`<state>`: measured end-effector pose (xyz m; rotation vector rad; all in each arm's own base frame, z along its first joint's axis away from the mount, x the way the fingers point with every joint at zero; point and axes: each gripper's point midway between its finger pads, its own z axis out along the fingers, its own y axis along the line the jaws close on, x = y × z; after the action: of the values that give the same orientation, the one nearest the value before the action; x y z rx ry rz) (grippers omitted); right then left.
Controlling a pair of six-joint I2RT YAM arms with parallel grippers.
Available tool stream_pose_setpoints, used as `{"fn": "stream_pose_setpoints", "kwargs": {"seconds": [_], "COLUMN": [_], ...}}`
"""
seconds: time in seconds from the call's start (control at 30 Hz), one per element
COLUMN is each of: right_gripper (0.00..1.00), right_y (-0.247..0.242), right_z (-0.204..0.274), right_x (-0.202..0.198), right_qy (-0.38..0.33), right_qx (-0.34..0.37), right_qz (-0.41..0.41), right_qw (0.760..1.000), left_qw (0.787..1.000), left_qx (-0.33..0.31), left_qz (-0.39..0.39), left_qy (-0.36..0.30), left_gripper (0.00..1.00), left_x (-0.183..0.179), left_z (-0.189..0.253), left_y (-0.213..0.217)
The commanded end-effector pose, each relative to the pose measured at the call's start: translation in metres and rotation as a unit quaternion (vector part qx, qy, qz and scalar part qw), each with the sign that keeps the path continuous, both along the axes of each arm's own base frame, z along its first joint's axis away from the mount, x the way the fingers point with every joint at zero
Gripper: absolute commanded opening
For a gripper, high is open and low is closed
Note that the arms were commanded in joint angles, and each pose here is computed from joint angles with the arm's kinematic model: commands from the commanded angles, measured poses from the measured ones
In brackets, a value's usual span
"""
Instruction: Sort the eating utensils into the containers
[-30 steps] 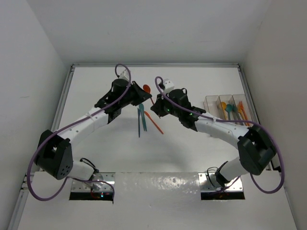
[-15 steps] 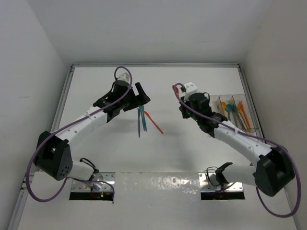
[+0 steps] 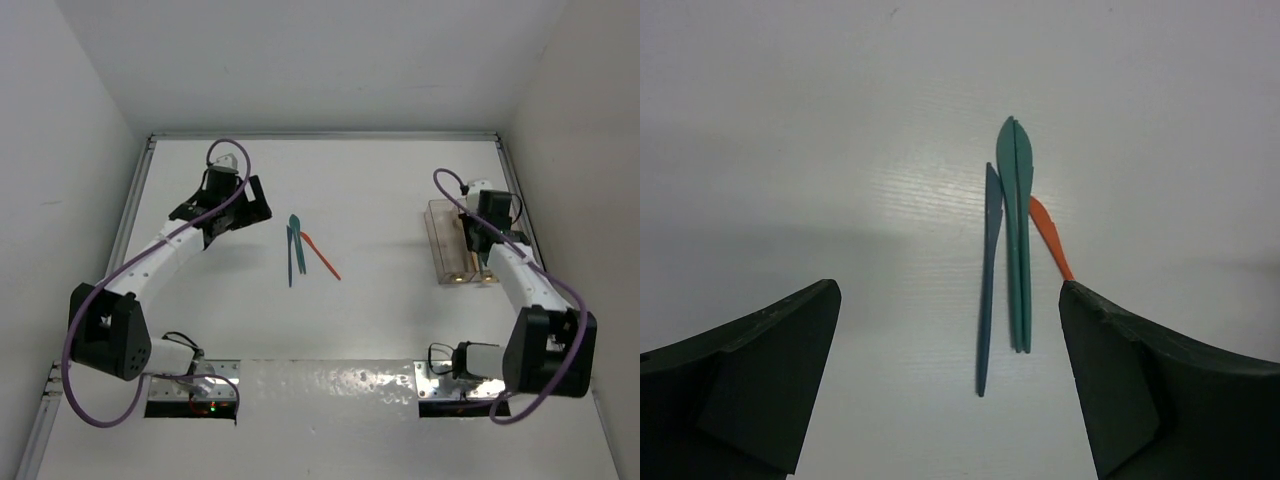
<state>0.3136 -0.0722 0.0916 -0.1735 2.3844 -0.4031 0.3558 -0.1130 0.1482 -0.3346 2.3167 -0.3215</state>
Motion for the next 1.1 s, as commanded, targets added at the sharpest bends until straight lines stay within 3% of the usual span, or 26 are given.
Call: {"fn": "stream_pose_setpoints", "kwargs": {"seconds": [0.0, 0.23, 0.37, 0.57, 0.67, 0.87, 1.07], "right_gripper": [0.00, 0.02, 0.34, 0.42, 0.44, 0.48, 0.52], "right_y": [-0.021, -0.039, -0.039, -0.023, 0.016, 0.157, 0.268], "right_z": [0.002, -0.024, -0.023, 0.020, 0.048, 0.066, 0.029], "right_x": [0.017, 0.029, 0.036, 0.047, 0.053, 0.059, 0.051], "right_qy": [0.006, 0.045, 0.039, -0.024, -0.069, -0.112, -0.049], "right_qx": [-0.015, -0.016, -0.005, 0.023, 0.045, 0.135, 0.152], "right_qz": [0.004, -0.002, -0.009, 0.001, 0.040, 0.140, 0.241], "right_qw": [1.000, 0.999, 0.999, 0.999, 0.996, 0.974, 0.957], "left_qw": [0.999, 0.999, 0.999, 0.999, 0.998, 0.998, 0.998], "left_qx": [0.035, 0.047, 0.041, 0.034, 0.033, 0.031, 0.037], "left_qz": [-0.013, -0.021, -0.029, -0.043, -0.044, -0.042, -0.035], "left_qy": [-0.017, -0.005, -0.004, 0.005, 0.009, 0.017, 0.020], "left_gripper": [0.90, 0.90, 0.90, 0.84, 0.80, 0.78, 0.82], "left_x": [-0.003, -0.007, -0.004, -0.004, -0.003, -0.004, -0.014], "left_z": [0.004, -0.012, -0.014, -0.019, -0.021, -0.024, -0.019], "left_y": [0.008, 0.011, 0.006, 0.000, -0.001, -0.001, 0.005]}}
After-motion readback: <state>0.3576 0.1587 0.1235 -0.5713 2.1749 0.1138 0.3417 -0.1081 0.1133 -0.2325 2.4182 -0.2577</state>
